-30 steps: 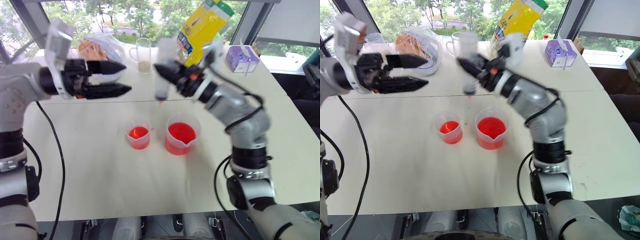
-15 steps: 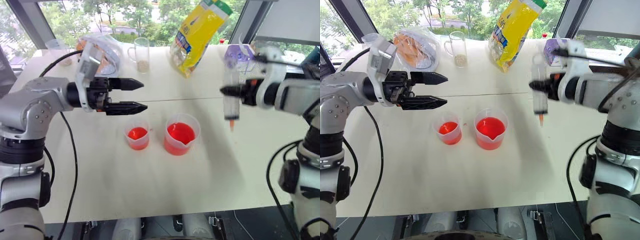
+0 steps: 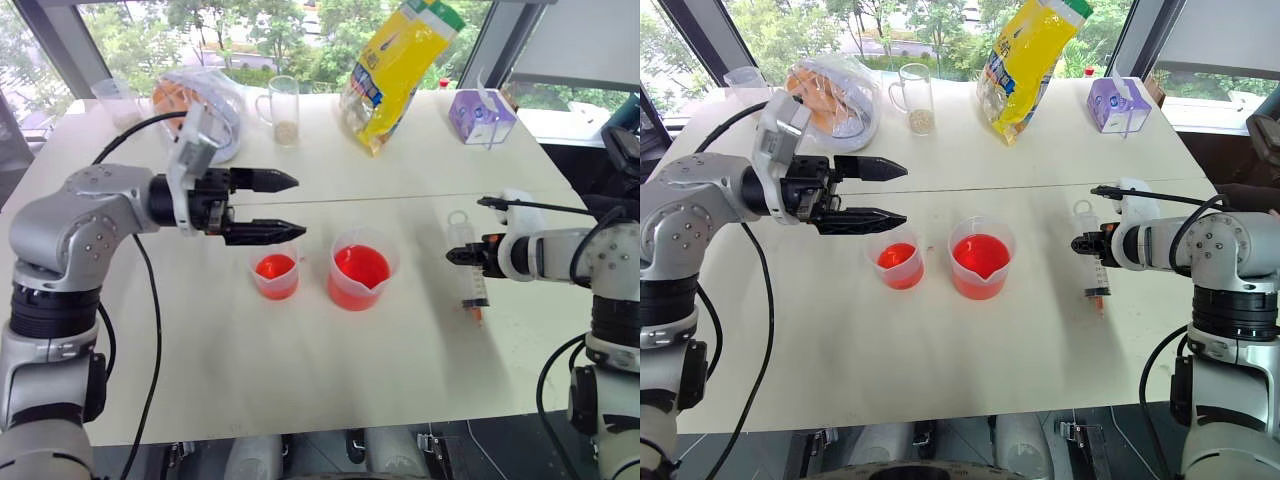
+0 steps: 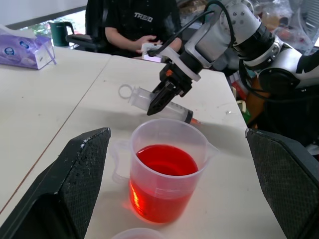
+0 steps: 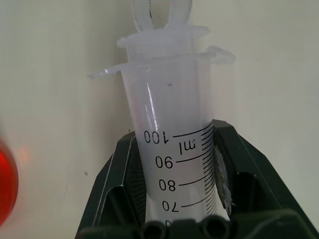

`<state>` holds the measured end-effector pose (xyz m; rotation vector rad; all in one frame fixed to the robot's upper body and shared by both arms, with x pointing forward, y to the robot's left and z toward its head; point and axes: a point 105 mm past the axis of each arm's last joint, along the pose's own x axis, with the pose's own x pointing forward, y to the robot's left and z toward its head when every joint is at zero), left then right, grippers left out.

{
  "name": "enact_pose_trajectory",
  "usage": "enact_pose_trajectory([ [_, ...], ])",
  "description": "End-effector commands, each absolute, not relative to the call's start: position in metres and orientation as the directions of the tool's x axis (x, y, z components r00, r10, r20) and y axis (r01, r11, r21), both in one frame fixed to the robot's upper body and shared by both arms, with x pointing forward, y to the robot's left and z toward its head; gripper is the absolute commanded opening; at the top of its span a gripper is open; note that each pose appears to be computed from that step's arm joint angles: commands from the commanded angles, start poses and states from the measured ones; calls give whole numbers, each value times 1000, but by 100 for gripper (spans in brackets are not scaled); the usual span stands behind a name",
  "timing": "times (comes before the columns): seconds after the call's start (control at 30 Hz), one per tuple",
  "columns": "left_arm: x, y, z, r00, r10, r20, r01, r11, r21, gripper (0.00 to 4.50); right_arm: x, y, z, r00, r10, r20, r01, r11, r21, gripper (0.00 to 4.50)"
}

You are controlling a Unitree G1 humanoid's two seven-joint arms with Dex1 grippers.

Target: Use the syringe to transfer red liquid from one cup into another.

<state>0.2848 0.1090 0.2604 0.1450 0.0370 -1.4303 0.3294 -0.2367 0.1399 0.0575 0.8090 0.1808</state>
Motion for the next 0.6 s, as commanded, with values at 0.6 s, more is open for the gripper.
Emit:
enact_pose_trajectory([
  [0.6, 269, 126, 255, 151, -966, -210, 986, 131, 106, 450, 260, -197, 248, 673, 543, -502, -710, 665, -232, 441],
])
